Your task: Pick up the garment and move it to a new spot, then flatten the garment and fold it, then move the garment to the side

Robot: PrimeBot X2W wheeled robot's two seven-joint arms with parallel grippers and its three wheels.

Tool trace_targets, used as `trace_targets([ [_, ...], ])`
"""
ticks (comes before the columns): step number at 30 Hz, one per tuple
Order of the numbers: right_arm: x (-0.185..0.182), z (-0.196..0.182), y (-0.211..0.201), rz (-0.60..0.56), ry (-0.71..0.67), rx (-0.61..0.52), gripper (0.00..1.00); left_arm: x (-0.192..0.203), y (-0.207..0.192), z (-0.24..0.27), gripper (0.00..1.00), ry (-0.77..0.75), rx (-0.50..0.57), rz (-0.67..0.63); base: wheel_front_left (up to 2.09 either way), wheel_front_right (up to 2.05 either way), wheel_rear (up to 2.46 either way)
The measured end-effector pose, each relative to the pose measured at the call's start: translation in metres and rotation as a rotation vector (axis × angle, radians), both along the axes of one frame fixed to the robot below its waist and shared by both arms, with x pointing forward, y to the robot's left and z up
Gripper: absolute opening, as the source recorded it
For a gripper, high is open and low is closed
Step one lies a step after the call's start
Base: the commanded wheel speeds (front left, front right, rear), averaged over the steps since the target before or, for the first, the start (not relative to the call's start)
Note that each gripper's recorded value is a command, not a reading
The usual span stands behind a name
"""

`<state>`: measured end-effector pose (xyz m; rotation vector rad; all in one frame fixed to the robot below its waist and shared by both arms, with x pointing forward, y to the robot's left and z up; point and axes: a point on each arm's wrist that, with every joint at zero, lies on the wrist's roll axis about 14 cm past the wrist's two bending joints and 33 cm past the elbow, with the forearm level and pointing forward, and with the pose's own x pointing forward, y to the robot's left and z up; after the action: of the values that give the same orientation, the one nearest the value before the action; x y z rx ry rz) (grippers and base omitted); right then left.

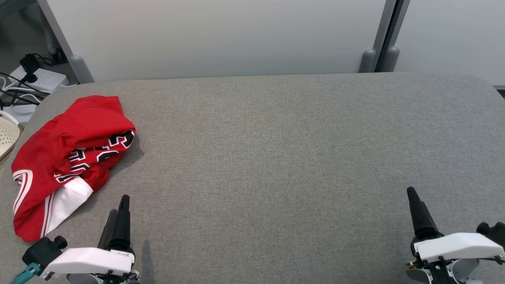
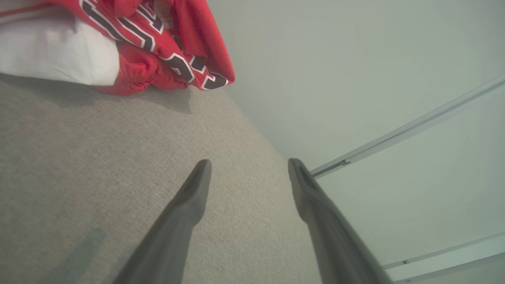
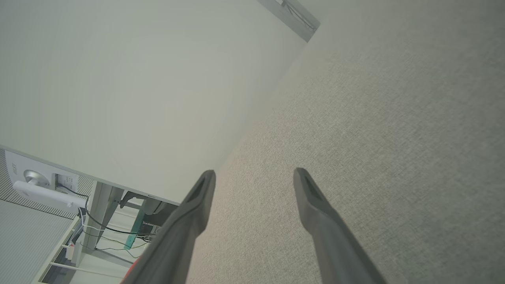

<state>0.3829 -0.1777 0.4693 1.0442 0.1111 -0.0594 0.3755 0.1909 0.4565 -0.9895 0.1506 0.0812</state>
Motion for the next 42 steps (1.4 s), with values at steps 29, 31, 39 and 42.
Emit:
trace_targets([
  [29, 0.007, 0.003, 0.007, 0.056, -0.034, -0.349, 1.00, 0.007, -0.003, 0.005, 1.00, -0.043, 0.361, -0.076, 0.00, 0.00, 0.00],
  [31, 0.008, 0.004, 0.007, 0.060, -0.039, -0.374, 1.00, 0.007, -0.003, 0.004, 1.00, -0.042, 0.379, -0.078, 0.00, 0.00, 0.00],
  [39, 0.013, 0.013, 0.008, 0.072, -0.076, -0.472, 1.00, 0.014, -0.001, 0.013, 1.00, -0.077, 0.490, -0.087, 0.00, 0.00, 0.00],
  [42, 0.013, 0.014, 0.009, 0.078, -0.085, -0.507, 1.00, 0.014, -0.001, 0.012, 1.00, -0.080, 0.525, -0.092, 0.00, 0.00, 0.00],
])
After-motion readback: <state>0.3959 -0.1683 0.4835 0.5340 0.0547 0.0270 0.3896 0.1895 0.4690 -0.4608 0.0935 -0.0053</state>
